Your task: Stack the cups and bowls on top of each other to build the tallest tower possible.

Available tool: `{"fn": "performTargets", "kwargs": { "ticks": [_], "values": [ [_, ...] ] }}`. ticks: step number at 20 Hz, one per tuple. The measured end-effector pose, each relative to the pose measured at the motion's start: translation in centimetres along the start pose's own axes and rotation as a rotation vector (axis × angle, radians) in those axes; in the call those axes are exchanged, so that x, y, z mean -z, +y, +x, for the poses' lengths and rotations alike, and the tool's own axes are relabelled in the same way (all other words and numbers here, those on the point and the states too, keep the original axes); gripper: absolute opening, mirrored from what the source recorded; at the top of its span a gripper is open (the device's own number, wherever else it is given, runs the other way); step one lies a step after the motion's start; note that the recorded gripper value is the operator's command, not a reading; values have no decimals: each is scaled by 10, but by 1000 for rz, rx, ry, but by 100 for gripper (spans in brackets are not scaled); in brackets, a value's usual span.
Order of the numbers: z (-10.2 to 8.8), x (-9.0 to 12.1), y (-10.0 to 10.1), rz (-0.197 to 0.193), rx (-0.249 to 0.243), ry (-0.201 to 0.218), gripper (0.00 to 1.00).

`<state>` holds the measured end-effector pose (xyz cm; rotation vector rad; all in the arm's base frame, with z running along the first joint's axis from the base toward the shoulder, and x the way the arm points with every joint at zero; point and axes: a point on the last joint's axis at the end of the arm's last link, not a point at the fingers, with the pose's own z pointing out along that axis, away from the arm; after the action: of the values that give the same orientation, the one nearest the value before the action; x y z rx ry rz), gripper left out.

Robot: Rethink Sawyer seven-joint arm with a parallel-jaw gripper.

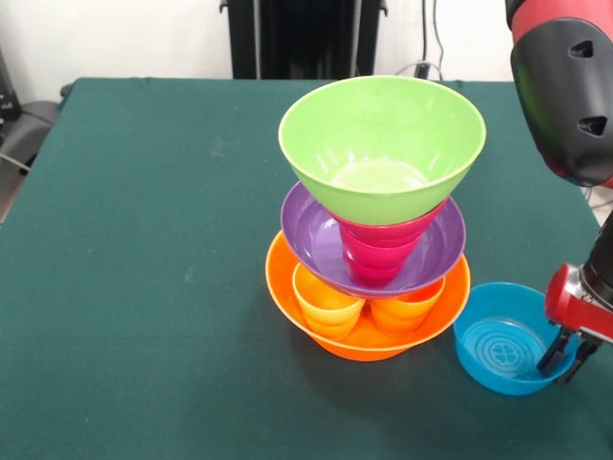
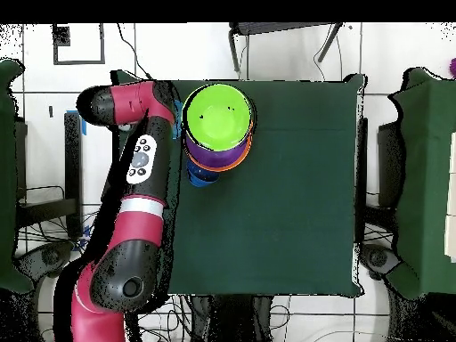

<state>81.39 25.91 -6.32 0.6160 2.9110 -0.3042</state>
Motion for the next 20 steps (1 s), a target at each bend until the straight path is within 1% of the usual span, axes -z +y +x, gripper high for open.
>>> {"fn": "performTargets", "kwargs": {
  "ticks": [6,12,15,16,20],
  "values": [
    [2,1,0,6,0,15,0],
    [8,3,1,14,-3,45,0],
    [15,6,6,17,-4,77,0],
    [20,8,9,17,-4,95,0],
    [35,16,21,20,1,143,0]
  ]
}}
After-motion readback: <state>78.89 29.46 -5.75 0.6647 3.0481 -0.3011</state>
